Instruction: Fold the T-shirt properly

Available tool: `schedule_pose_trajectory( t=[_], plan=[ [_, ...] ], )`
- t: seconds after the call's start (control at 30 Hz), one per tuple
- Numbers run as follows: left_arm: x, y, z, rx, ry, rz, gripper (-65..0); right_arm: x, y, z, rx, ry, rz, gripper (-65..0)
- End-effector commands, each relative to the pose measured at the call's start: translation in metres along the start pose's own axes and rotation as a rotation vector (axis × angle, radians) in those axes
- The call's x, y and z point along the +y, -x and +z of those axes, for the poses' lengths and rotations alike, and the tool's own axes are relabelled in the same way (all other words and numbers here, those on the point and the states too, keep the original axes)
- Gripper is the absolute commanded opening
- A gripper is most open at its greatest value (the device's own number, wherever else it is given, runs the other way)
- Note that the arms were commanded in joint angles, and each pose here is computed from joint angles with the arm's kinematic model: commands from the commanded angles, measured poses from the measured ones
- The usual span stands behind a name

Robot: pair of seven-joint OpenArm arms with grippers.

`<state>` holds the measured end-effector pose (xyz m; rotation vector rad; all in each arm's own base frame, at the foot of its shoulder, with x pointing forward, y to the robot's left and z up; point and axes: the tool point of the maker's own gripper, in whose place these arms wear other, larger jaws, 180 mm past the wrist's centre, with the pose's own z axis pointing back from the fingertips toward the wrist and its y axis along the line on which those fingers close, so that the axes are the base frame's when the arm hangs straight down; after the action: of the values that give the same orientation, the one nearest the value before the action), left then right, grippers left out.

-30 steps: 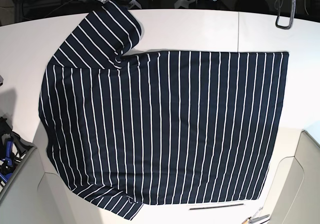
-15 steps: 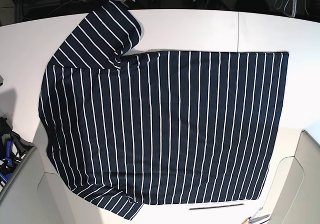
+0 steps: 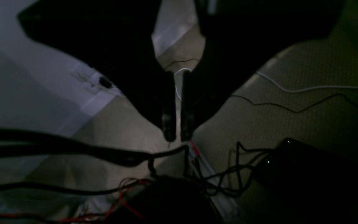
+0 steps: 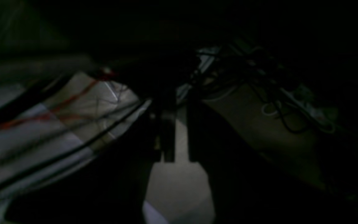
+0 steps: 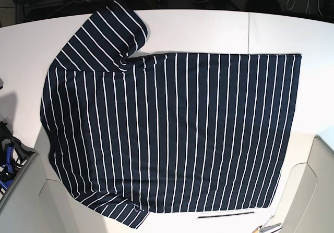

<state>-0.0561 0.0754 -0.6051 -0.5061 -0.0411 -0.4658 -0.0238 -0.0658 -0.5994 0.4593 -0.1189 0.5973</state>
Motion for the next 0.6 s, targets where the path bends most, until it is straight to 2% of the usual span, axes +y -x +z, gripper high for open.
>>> schedule_pose_trajectory(
  t=[0.0,0.1,0.2,0.33,0.57],
  plan=[
    [0.001,0.006,0.004,-0.005,0.001,0.020,-60.9,0.004,0.003,0.006,-0.016,-0.014,-0.002,-59.1],
    [0.013,0.011,0.010,-0.021,-0.035,0.082,-60.9,0.008,0.017,0.019,-0.011,-0.011,0.021,-59.1],
    [0.015,0.014,0.017,-0.046,-0.018,0.129,-60.9,0.015,0.026,0.031,-0.012,-0.016,0.041,-59.1],
    [0.020,0.019,0.026,-0.087,-0.042,0.204,-60.9,0.029,0.034,0.046,-0.022,-0.031,0.065,-59.1],
    [0.017,0.020,0.056,-0.161,-0.096,0.193,-60.8,0.044,0.029,0.083,-0.075,-0.042,0.138,-59.1]
  ],
)
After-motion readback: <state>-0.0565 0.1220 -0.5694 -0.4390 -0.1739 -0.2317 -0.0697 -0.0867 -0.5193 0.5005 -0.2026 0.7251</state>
